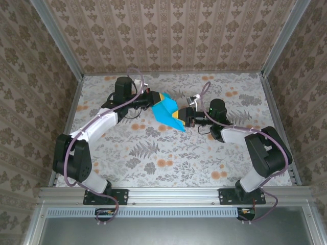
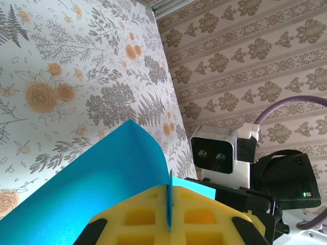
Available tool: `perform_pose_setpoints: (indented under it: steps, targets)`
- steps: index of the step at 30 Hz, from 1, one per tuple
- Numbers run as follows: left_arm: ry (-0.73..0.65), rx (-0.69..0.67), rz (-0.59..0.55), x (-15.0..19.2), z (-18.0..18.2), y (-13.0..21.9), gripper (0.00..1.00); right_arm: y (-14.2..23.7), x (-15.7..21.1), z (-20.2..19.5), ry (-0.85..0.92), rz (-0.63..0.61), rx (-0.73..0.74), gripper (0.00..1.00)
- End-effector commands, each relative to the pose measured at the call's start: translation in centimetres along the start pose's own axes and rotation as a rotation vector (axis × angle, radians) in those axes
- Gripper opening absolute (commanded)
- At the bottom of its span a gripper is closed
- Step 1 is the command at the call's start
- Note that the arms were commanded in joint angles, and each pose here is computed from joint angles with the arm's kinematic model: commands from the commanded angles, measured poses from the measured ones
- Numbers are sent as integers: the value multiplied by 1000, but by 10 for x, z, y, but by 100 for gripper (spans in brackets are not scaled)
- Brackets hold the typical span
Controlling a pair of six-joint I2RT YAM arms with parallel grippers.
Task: Fold a paper plane with a square sheet of paper (fold left side to right side)
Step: Turn over the paper at the center of the table.
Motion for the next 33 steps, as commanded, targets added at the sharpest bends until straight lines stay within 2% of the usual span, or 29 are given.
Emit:
perform_pose_setpoints:
  steps: [1, 10, 15, 18, 21, 24, 27, 30, 33]
  targets:
    - [-32, 51, -12, 0, -17, 5, 1, -3, -8, 14, 51, -1, -34, 49]
    - [-21, 46, -3, 4, -12, 3, 2, -2, -8, 8, 41, -4, 0, 32]
    - [-35, 13, 3, 7, -6, 5, 16, 1, -4, 5, 46, 4, 38, 23]
    - [-46, -41, -3, 8, 2, 14, 31, 4, 0, 2, 55, 12, 86, 21]
    - [-53, -115, -20, 9, 14, 31, 40, 10, 7, -4, 72, 30, 168, 18]
    - [-56, -179, -58, 9, 22, 55, 52, 19, 13, -8, 106, 49, 285, 18]
    - [-64, -270, -111, 10, 30, 82, 57, 34, 16, -19, 155, 60, 492, 17]
    - [-79, -388, -173, 13, 38, 109, 61, 53, 15, -20, 261, 58, 732, 16]
    - [-93, -487, -237, 18, 44, 131, 64, 71, 13, -29, 415, 98, 1072, 16]
Point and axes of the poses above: each hand's point on the last joint's axis, 136 mm out from that joint toward the fingers, its own y axis back along the fingers, its own z axis along the line the jaws close on, x = y × z, the point moved 2 cm from there along y, back along the fingers, and after that the axes turned 5 degrees about -y, right-handed, at the moved point
